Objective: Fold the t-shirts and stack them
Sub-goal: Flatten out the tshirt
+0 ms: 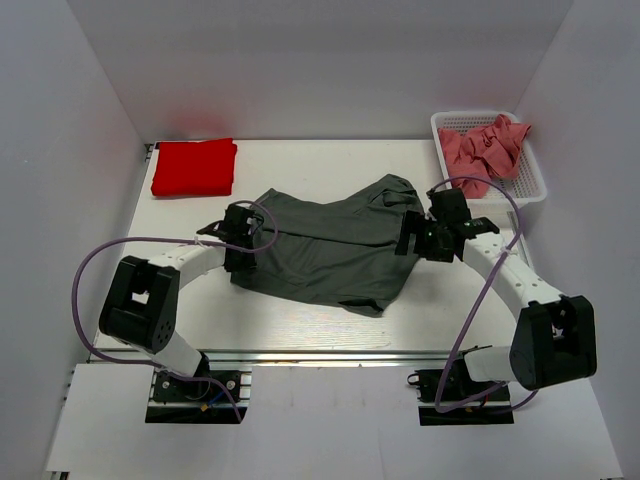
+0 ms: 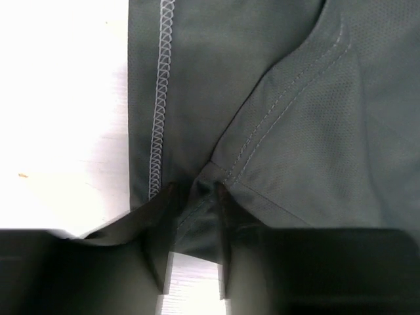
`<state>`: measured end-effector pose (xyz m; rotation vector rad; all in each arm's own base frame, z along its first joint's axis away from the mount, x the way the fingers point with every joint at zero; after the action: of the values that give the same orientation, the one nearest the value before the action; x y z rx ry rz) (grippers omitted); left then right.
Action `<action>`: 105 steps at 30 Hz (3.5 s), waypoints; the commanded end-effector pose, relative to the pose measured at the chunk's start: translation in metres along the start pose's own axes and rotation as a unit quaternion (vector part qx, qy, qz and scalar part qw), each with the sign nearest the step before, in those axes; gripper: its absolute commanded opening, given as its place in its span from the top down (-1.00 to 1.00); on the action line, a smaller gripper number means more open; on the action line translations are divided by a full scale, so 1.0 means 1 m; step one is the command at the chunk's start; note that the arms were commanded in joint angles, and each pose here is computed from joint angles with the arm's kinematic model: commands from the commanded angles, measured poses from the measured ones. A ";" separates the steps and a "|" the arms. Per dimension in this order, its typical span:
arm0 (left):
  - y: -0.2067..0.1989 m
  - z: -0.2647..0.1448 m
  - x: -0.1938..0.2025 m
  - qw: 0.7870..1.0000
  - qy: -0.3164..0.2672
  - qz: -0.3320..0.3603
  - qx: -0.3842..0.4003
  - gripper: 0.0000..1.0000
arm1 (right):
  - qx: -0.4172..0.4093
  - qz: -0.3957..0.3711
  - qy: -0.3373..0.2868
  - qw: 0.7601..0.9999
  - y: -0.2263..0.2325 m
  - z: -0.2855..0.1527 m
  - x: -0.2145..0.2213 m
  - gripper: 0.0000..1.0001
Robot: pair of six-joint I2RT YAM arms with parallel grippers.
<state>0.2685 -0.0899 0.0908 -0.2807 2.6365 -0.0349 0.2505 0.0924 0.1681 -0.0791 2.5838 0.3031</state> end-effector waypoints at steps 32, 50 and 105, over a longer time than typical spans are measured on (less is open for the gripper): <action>-0.017 -0.121 -0.037 0.955 -0.203 -0.035 0.213 1.00 | -0.096 -0.045 0.047 0.993 0.065 0.029 0.115 0.05; -0.022 -0.266 -0.136 0.853 -0.453 -0.072 0.250 1.00 | 0.233 -0.055 -0.287 0.928 0.036 -0.115 -0.047 1.00; -0.036 -0.051 -0.213 0.957 -0.280 -0.079 -0.007 1.00 | 0.128 -0.555 -0.217 0.792 0.038 0.041 -0.216 0.91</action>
<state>0.4025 -0.0921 0.2279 -0.3606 2.0870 -0.0001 0.4065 0.1523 0.2197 -1.4551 1.7102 -0.3213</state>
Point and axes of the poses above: each gripper's point midway between its finger pads, its own z axis out along the fingers, its own y axis along the line the jaws close on, x = y × z, the point moved 8 cm from there along -z, back along the fingers, and after that the axes turned 7 degrees about -z, right-handed, at the moved point
